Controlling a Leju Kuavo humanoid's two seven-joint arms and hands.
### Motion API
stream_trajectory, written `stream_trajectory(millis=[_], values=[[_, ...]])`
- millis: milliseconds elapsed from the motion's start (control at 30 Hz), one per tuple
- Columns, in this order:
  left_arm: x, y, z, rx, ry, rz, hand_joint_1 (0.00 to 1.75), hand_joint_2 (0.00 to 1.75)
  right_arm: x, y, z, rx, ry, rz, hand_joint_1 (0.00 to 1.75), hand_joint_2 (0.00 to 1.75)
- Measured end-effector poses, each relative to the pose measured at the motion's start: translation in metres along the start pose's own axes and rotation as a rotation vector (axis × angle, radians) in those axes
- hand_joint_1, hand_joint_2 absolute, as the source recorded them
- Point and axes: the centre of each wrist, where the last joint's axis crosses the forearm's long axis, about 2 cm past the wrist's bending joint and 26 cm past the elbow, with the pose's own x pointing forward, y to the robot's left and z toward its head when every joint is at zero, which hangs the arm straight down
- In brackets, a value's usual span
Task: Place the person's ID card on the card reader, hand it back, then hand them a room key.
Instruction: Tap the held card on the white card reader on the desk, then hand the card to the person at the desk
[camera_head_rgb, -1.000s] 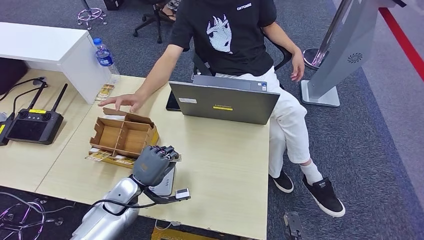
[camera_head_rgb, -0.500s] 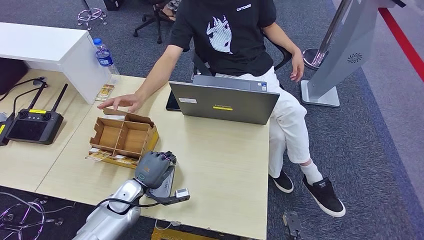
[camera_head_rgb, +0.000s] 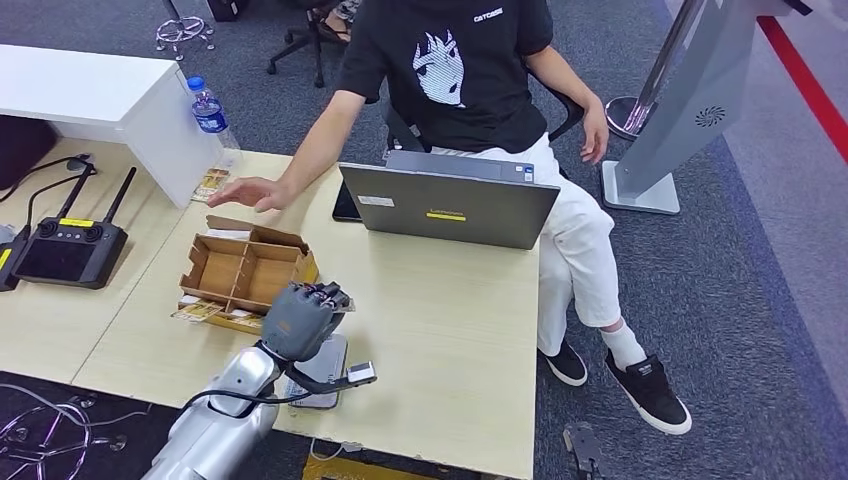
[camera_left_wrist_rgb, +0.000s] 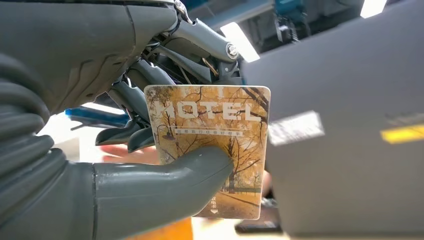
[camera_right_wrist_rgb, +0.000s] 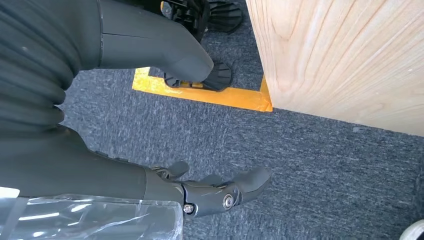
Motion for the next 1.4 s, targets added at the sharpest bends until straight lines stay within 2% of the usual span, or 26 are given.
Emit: stream_trajectory(millis=[267, 433, 833, 867, 967, 1000, 1200, 1400], values=[[-0.037, 0.027, -0.034, 0.111, 0.080, -0.047, 1.75, 1.75, 0.004, 0.000, -0.001, 0.003, -0.003, 0.018, 0.00, 1.75], [-0.055, 0.041, -0.048, 0.166, 0.125, -0.050, 1.75, 1.75, 0.005, 0.001, -0.001, 0.006, -0.004, 0.025, 0.00, 1.75], [-0.066, 0.049, -0.051, 0.203, 0.134, -0.054, 1.75, 1.75, 0.005, 0.001, -0.001, 0.007, -0.003, 0.015, 0.00, 1.75], [-0.066, 0.049, -0.051, 0.203, 0.131, -0.054, 1.58, 1.75, 0.005, 0.001, -0.001, 0.007, -0.003, 0.015, 0.00, 1.75], [-0.066, 0.049, -0.051, 0.202, 0.129, -0.053, 0.27, 1.75, 0.005, 0.002, -0.001, 0.009, -0.003, 0.015, 0.00, 1.75], [-0.066, 0.049, -0.051, 0.202, 0.129, -0.053, 0.00, 1.75, 0.006, 0.002, -0.001, 0.009, -0.003, 0.016, 0.00, 1.75], [-0.063, 0.046, -0.048, 0.197, 0.113, -0.036, 0.00, 1.75, 0.006, 0.002, -0.001, 0.010, -0.003, 0.024, 0.00, 1.75], [-0.053, 0.033, -0.036, 0.164, 0.103, 0.038, 0.00, 1.75, 0.005, 0.002, -0.001, 0.012, -0.003, 0.014, 0.00, 1.75]])
